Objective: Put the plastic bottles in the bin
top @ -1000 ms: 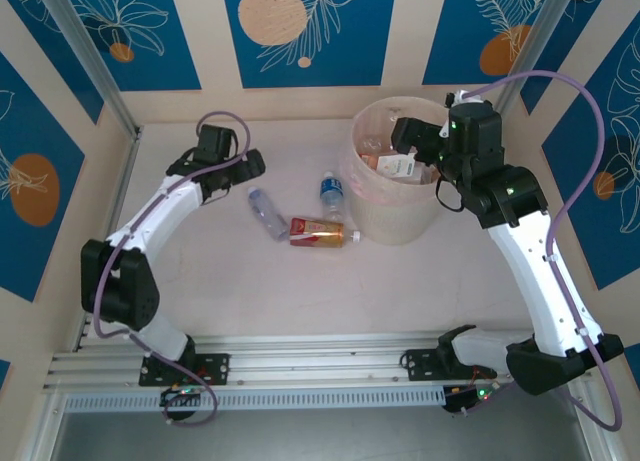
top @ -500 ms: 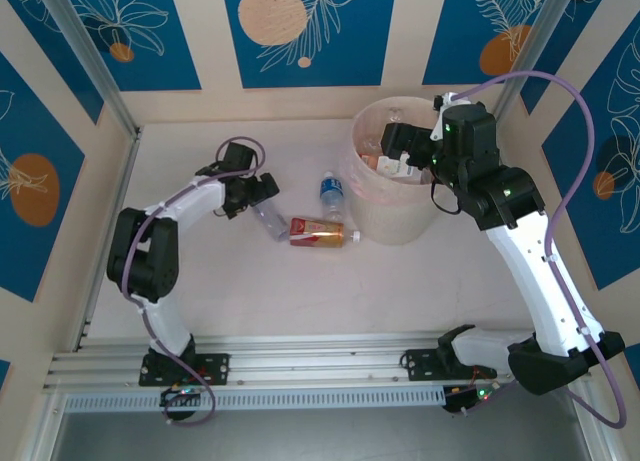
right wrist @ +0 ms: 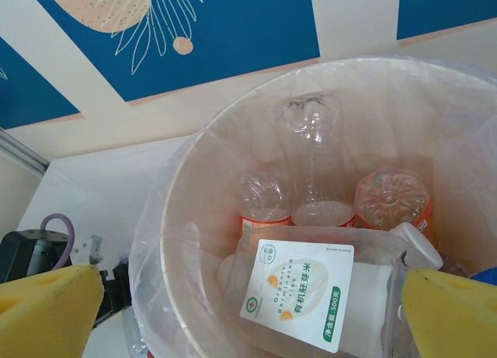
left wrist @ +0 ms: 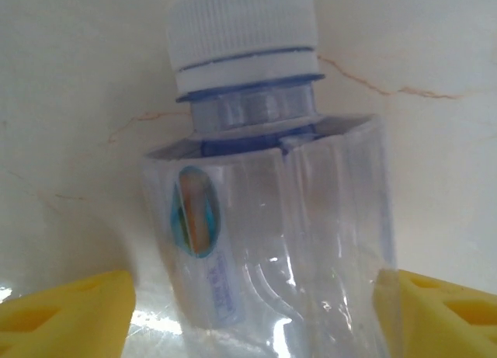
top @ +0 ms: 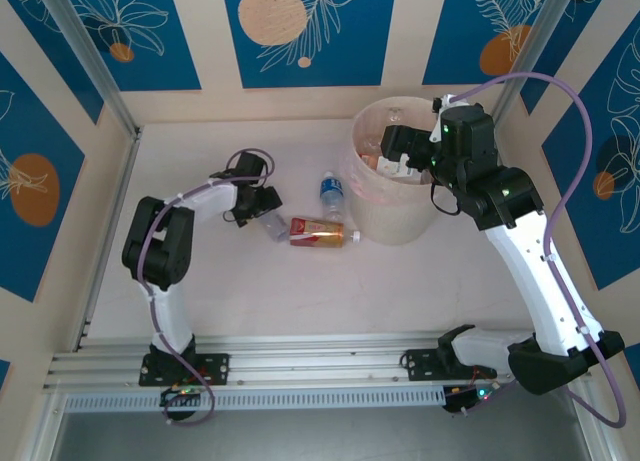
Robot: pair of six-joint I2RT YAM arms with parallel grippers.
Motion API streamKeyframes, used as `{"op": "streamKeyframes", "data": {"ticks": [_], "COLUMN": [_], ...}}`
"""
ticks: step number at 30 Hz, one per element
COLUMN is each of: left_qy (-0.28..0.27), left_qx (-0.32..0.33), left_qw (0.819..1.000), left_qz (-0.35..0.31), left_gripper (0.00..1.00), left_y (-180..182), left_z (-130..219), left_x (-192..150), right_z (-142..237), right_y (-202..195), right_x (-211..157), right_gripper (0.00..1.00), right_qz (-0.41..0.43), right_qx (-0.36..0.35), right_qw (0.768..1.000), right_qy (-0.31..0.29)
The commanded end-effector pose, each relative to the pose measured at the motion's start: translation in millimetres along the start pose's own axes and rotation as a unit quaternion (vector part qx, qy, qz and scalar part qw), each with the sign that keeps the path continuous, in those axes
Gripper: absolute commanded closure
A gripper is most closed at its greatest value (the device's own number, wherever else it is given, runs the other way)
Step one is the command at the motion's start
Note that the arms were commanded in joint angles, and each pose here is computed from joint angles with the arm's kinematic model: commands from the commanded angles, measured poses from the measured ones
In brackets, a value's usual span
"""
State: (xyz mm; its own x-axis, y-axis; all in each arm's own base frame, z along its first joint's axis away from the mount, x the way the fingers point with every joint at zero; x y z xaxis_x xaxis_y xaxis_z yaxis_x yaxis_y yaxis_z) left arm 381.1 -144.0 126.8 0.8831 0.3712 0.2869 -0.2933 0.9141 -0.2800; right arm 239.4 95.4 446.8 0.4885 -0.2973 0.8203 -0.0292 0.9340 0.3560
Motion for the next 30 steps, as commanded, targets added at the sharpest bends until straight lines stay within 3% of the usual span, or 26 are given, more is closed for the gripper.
{"op": "streamKeyframes", "data": {"ticks": [1, 10, 20, 25, 30], "left_qy": [0.0, -0.025, -0.124, -0.195, -0.28], "left_qx": [-0.006, 0.007, -0.018, -0.063, -0.128], "left_qw": [1.0, 0.999, 0.99, 0.972, 0.931], "left_qz": [-0.004, -0.02, -0.07, -0.116, -0.194], "left_gripper": [0.22, 0.46, 0.47, 0.47, 0.47], "left_y": [-8.4, -7.4, -10.5, -12.0, -21.3], "left_z": [-5.4, 4.3, 72.2, 118.2, 164.8], "left_x": [3.9, 9.9, 19.6, 17.8, 5.4], "right_z": [0.9, -5.3, -12.9, -17.8, -25.2], "right_y": [-0.3, 1.3, 5.6, 9.0, 22.6], "right_x": [-2.9, -9.1, -17.4, -20.6, -23.5], "right_gripper": [0.01, 0.01, 0.01, 0.01, 0.01], "right_qz": [-0.003, -0.011, -0.034, -0.047, -0.043], "right_qx": [-0.002, 0.01, 0.042, 0.062, 0.122], "right_qw": [1.0, 1.0, 0.998, 0.996, 0.989], "right_qy": [-0.001, 0.016, 0.041, 0.049, 0.076]}}
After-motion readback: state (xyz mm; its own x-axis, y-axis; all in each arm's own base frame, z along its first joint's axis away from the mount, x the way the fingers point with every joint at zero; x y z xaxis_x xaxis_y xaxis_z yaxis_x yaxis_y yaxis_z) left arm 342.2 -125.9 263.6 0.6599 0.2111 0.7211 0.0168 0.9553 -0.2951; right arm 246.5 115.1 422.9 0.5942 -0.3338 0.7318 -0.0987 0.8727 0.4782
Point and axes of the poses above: each hand's point on the last joint's axis, 136 mm out from that joint toward the fingers, its own z axis back along the fingers, its own y axis along the line the jaws close on, x = y × z, the point moved 10 cm from there along z, back along the fingers, and after that the axes turned 4 degrees about -z, right-handed, at the moved point
